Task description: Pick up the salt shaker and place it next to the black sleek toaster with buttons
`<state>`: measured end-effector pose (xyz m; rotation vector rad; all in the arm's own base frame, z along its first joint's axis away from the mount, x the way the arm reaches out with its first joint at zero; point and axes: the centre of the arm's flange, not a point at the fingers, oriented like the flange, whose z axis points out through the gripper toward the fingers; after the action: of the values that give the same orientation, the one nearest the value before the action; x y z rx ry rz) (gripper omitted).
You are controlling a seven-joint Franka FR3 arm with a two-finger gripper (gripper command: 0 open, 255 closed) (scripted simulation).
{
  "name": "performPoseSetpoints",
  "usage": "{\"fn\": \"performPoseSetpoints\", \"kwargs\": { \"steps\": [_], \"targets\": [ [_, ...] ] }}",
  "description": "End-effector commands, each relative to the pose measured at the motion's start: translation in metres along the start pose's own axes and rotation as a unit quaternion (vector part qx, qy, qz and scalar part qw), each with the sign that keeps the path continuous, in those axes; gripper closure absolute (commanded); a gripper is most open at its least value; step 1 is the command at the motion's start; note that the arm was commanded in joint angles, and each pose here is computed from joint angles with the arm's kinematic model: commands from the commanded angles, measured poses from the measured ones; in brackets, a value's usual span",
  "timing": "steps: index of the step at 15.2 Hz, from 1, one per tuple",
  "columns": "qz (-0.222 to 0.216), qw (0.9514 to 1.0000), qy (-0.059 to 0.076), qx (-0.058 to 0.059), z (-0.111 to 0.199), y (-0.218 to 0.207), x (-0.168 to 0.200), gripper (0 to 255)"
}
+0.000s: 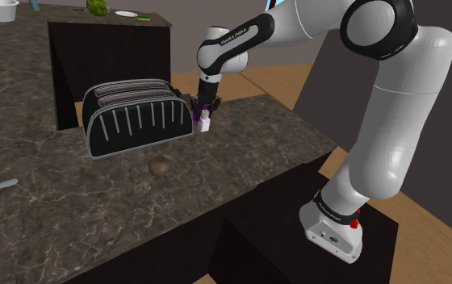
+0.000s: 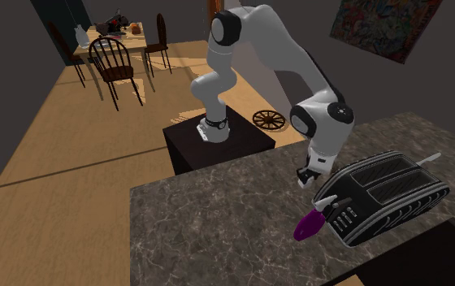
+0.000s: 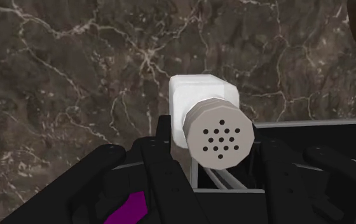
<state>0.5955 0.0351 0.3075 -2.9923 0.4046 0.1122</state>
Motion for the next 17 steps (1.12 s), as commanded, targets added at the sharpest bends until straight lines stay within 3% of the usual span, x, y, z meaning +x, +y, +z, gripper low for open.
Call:
{"fn": "performPoseSetpoints", "kwargs": {
  "steps": [1, 12, 17],
  "targets": [
    [0.0, 1.0, 0.0, 0.0, 0.011, 0.002, 0.001, 255],
    [0.0, 1.0, 0.0, 0.0, 0.069, 0.008, 0.006, 255],
    [0.0, 1.0, 0.0, 0.0, 0.069, 0.008, 0.006, 255]
  ]
}}
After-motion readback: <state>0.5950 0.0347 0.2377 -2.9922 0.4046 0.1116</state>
